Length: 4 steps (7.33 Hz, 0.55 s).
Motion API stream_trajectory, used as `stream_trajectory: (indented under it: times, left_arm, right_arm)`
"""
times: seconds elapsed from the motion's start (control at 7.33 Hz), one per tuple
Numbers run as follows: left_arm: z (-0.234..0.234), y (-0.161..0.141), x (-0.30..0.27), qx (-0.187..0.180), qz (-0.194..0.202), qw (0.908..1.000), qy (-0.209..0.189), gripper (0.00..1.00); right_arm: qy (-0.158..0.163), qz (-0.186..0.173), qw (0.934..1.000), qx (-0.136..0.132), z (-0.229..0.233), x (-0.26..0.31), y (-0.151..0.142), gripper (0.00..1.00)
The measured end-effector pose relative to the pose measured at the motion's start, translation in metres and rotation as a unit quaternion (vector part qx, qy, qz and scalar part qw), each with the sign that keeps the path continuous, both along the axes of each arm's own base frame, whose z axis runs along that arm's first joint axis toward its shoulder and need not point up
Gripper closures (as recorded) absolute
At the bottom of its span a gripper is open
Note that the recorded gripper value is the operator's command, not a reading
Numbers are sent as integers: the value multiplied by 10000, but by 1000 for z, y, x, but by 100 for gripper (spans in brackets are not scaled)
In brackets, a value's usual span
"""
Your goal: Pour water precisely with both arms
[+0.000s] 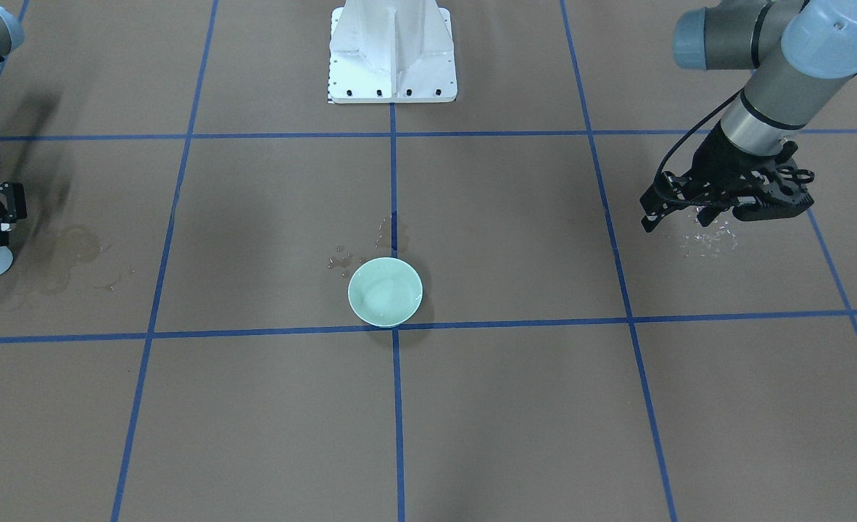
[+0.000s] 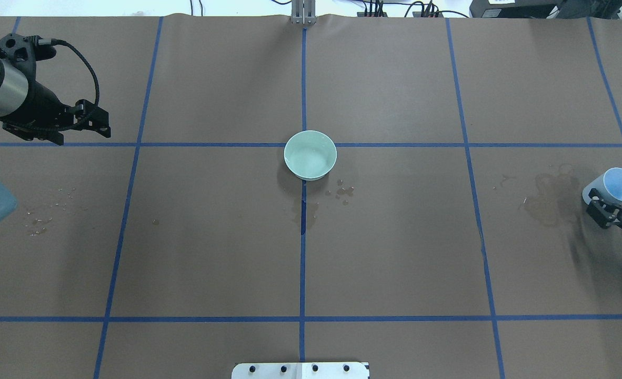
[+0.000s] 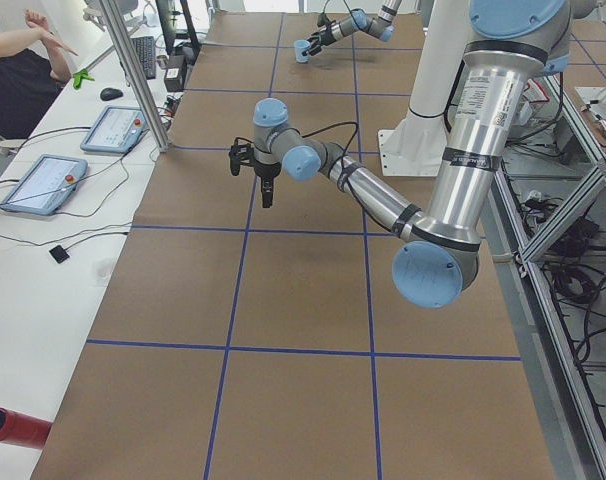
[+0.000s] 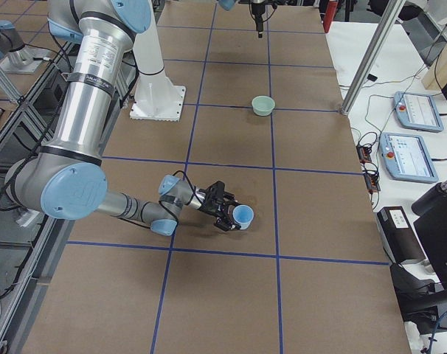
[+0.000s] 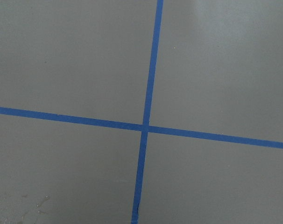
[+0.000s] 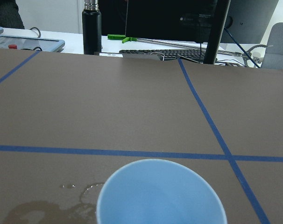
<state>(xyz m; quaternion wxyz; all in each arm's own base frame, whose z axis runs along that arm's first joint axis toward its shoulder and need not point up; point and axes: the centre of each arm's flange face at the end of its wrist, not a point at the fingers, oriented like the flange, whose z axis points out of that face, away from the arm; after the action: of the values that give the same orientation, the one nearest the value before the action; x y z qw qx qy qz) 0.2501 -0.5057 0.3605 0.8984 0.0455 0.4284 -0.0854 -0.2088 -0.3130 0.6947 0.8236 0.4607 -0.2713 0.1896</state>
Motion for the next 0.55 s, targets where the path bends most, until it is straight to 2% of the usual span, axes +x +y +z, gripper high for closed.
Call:
stream_trajectory:
  times: [0.55]
  left_arm:
    - [-1,0,0,-3,2,10000,8,0]
  right_arm:
    - [-49,-66,10000,10,-8,4,6,1]
